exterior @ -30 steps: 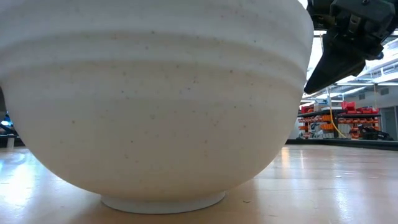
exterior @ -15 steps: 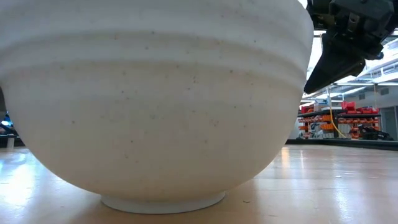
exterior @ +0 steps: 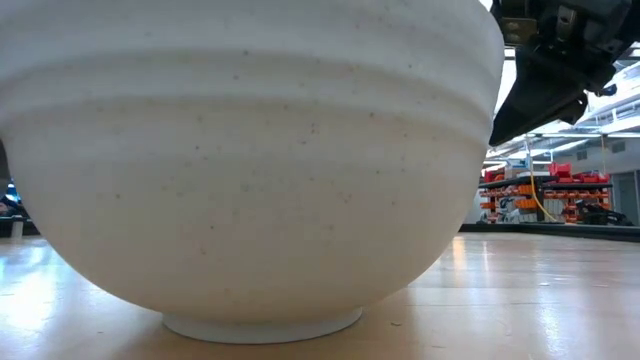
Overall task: Nest bowls inside each other
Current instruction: Stack the black bowl on top of the light green bowl
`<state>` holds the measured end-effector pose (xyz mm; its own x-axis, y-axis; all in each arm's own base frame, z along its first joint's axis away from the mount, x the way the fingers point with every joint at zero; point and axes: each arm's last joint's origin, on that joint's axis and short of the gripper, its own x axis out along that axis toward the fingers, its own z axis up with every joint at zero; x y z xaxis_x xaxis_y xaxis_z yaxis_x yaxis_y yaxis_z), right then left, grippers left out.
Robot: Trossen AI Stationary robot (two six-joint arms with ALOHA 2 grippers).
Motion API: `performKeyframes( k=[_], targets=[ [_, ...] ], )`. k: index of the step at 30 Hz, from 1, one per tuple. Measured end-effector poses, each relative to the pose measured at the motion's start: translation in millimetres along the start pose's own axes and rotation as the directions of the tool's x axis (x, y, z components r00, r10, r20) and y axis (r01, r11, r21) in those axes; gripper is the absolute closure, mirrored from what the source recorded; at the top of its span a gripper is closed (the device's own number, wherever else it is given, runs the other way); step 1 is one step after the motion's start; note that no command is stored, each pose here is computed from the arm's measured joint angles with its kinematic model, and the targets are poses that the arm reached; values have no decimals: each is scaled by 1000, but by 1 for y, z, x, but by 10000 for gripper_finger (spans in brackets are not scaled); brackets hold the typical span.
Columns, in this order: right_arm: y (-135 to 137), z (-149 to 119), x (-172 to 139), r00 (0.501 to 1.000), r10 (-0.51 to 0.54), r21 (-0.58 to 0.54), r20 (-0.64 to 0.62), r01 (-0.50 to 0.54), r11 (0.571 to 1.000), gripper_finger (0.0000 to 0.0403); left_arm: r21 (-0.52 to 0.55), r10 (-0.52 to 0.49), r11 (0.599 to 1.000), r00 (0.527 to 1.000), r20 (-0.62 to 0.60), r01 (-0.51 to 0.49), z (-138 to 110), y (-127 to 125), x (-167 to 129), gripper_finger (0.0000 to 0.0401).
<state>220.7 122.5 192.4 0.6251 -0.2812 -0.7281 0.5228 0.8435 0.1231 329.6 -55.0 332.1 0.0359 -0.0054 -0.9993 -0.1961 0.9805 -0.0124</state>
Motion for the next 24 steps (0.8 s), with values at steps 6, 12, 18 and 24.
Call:
performKeyframes(
  k=[6, 12, 18, 24],
  targets=[
    [1, -1, -1, 1000, 10, 2, 1, -10, 1000, 387, 43, 26, 999, 997, 70, -29, -26, -35, -14, 246],
    [4, -4, -4, 1000, 24, -10, 0, -24, 1000, 387, 51, 46, 997, 983, 178, -56, -61, -60, -35, 255],
    [4, -4, -4, 1000, 28, -6, 2, -28, 1000, 387, 51, 64, 995, 961, 270, -80, -91, -82, -47, 261],
    [4, -4, -4, 1000, 29, -5, 3, -29, 1000, 387, 58, 81, 993, 941, 328, -106, -110, -99, -50, 263]
  ],
)
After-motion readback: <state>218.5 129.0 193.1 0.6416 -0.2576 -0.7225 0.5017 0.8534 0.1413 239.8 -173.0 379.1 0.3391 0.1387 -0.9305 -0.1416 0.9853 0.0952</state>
